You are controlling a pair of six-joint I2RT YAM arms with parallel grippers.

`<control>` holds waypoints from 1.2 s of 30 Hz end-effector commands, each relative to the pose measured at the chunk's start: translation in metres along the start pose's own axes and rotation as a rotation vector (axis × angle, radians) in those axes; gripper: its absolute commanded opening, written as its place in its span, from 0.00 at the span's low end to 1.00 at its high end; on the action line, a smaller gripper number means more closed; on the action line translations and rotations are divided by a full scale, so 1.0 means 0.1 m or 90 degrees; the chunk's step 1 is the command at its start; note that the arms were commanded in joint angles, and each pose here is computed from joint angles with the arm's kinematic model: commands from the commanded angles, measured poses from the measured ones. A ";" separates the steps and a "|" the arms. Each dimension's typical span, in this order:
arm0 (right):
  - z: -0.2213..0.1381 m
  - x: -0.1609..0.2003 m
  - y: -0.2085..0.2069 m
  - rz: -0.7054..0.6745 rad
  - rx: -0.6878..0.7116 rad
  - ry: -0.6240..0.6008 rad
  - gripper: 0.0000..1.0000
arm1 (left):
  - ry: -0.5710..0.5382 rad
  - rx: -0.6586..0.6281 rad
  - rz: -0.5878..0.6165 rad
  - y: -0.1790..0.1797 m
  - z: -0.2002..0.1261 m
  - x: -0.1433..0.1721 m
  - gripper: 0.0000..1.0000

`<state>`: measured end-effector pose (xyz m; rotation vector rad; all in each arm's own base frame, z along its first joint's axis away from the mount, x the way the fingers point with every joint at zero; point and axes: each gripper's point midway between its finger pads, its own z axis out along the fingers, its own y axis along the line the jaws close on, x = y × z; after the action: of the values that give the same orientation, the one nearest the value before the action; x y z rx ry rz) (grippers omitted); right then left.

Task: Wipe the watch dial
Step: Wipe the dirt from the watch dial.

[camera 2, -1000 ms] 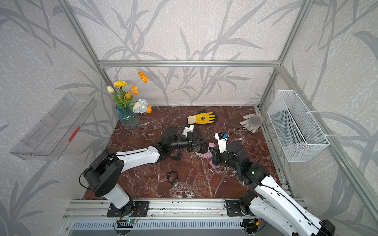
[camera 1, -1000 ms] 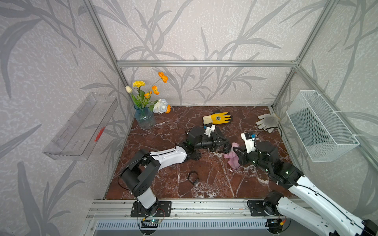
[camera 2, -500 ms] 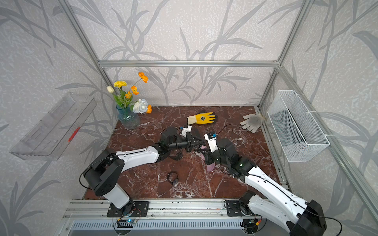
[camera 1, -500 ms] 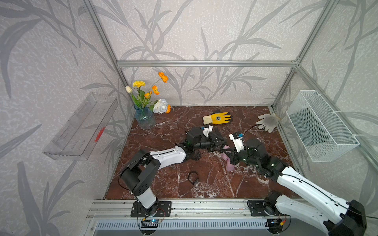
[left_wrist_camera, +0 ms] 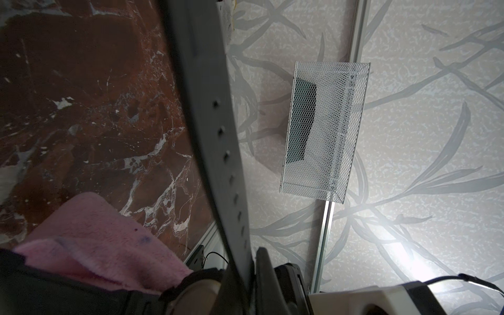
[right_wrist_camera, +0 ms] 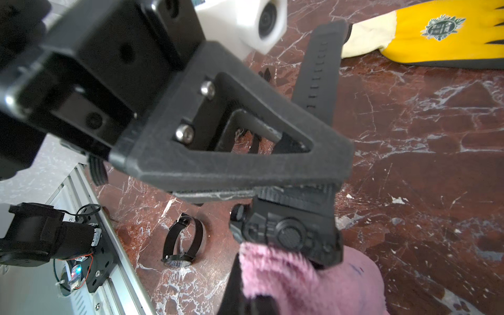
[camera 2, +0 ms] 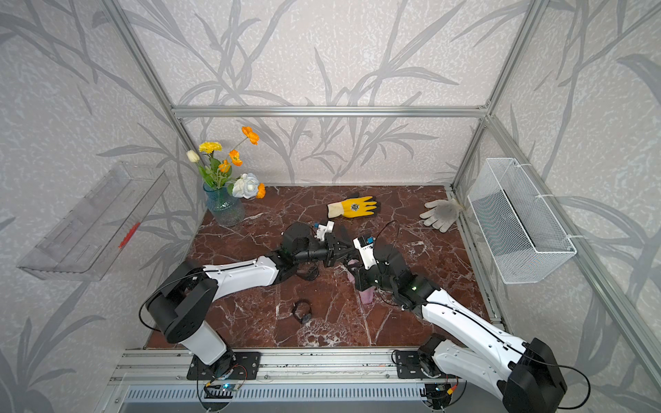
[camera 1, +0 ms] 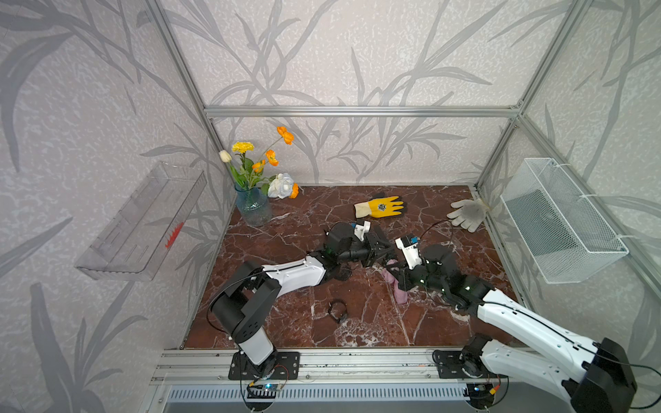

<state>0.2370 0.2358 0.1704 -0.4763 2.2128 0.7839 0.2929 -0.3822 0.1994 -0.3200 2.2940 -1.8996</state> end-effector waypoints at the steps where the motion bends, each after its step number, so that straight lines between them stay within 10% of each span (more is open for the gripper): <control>1: 0.05 0.01 -0.12 -0.011 0.046 0.019 0.00 | 0.043 0.079 0.050 -0.47 -0.08 0.21 0.00; 21: -0.47 -0.02 -0.72 0.050 0.194 0.009 0.00 | 0.041 0.066 0.048 -0.41 -0.10 0.20 0.00; 36: -0.55 -0.38 0.09 0.015 -0.060 -0.078 0.00 | 0.047 0.069 0.045 -0.42 -0.06 0.18 0.00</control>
<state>0.2295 0.1900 0.2047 -0.3882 2.1908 0.7922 0.2790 -0.3852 0.2191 -0.2285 2.2714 -1.9727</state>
